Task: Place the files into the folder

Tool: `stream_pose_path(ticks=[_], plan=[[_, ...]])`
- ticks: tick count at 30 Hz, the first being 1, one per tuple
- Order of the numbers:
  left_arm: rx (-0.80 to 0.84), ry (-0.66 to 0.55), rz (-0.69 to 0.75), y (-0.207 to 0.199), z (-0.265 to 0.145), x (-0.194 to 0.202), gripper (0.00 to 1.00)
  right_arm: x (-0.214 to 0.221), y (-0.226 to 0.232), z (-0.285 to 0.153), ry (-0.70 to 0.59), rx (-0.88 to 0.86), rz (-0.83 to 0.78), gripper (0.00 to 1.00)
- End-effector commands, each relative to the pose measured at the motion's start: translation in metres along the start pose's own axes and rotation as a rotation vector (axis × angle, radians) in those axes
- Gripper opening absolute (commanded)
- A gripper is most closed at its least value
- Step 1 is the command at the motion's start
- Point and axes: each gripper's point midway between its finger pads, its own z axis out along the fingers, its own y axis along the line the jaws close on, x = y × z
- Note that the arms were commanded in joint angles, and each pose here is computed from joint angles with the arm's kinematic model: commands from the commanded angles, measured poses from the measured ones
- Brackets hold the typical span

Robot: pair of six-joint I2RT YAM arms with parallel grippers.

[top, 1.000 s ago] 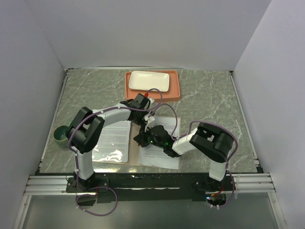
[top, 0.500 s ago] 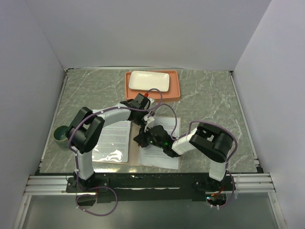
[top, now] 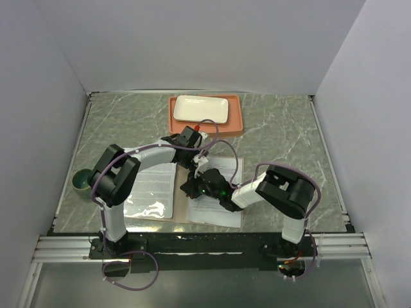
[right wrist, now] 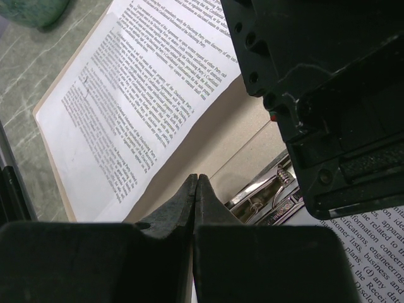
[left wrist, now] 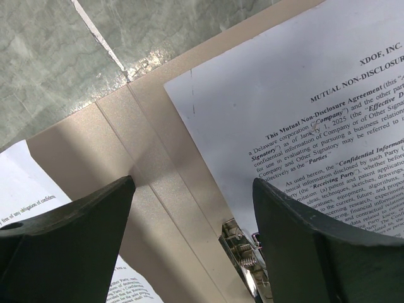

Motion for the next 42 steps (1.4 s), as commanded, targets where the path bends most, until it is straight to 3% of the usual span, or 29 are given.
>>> stream_pose_path(ticks=[1,42], plan=[[-0.032,0.147,0.037,0.013,0.004,0.046,0.82,0.106,-0.055,-0.038,0.367,0.202,-0.023,0.00],[-0.035,0.151,0.028,0.017,0.005,0.047,0.81,0.139,-0.093,-0.059,0.436,0.347,-0.062,0.00]])
